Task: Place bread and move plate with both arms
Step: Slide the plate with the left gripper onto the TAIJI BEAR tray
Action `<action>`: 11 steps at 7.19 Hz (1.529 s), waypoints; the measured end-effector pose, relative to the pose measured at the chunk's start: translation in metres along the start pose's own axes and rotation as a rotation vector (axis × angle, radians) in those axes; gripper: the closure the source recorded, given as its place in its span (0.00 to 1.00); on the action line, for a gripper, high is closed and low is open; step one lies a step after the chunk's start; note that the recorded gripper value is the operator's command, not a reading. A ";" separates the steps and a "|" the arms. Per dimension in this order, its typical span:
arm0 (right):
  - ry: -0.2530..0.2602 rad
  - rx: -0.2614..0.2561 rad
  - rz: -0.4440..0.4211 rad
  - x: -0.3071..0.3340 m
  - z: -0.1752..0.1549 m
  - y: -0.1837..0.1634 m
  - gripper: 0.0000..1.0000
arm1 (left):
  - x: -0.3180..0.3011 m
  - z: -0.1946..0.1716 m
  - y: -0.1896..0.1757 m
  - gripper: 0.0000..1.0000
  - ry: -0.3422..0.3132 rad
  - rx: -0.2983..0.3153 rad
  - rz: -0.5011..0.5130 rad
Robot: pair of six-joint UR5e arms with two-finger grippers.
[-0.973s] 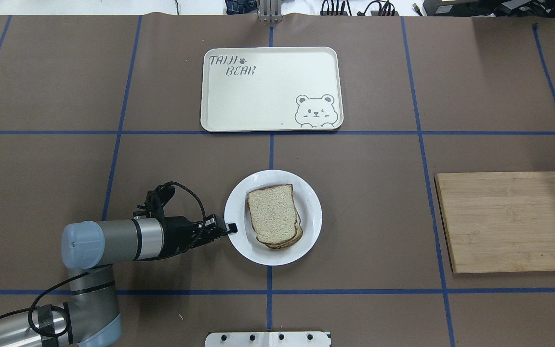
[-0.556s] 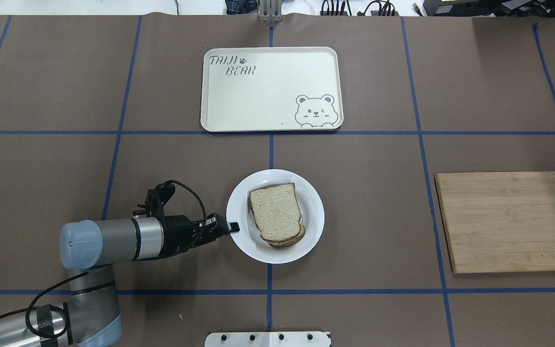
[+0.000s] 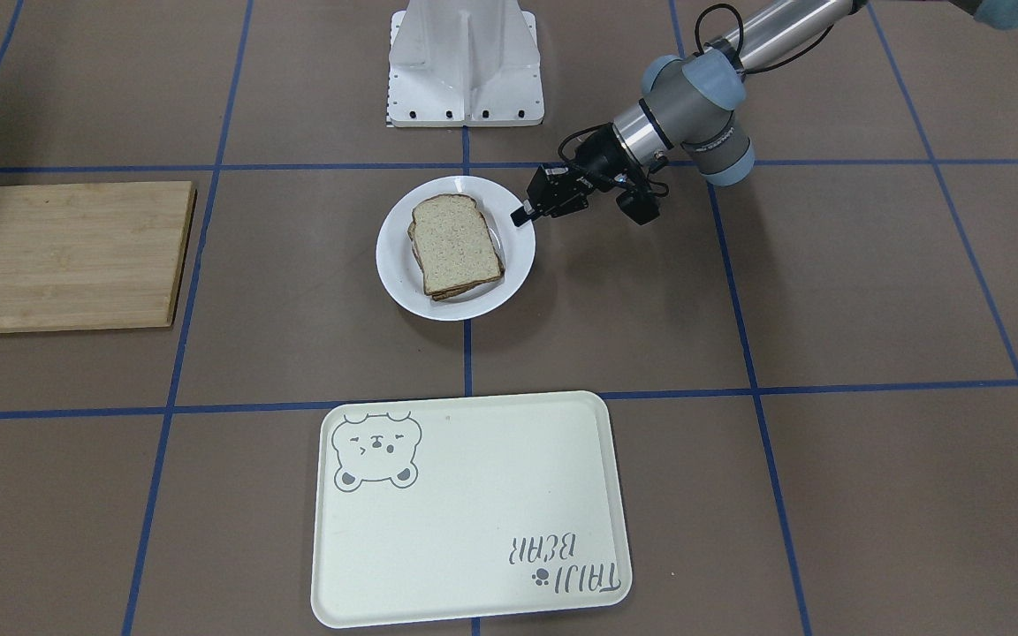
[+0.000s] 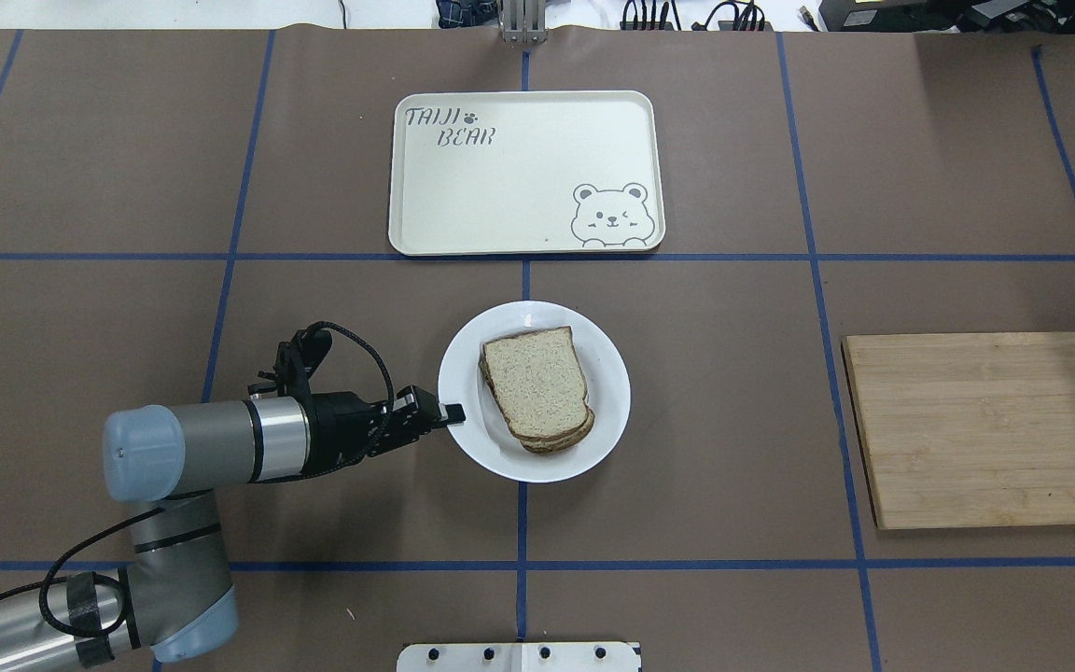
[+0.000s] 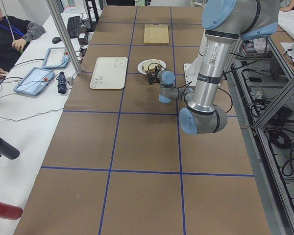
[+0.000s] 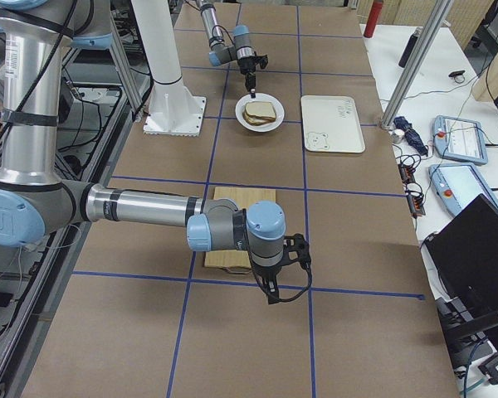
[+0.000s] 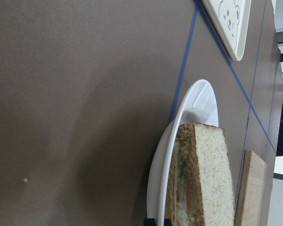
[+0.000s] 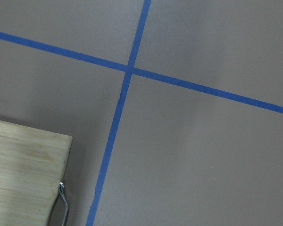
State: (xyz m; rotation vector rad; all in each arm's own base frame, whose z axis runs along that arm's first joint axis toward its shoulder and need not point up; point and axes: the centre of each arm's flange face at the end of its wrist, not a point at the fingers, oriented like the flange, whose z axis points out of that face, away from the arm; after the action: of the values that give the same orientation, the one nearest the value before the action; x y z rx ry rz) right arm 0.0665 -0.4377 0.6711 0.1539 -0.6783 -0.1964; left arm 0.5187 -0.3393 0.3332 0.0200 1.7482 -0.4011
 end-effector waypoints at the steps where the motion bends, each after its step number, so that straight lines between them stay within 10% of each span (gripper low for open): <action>1: 0.000 0.000 0.000 0.000 0.000 0.000 0.00 | 0.013 -0.002 -0.015 1.00 0.021 0.027 -0.014; 5: -0.001 -0.007 0.004 0.003 0.004 0.000 0.00 | 0.076 0.005 -0.110 1.00 0.109 0.211 -0.209; 11: 0.007 -0.004 -0.001 0.005 0.004 -0.011 0.00 | 0.062 0.083 -0.214 1.00 -0.031 0.456 -0.260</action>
State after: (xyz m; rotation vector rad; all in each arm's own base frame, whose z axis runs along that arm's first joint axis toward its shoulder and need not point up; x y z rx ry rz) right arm 0.0658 -0.4500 0.6749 0.1509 -0.6710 -0.1979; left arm 0.5340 -0.5762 0.3153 0.1136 1.6007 -0.9793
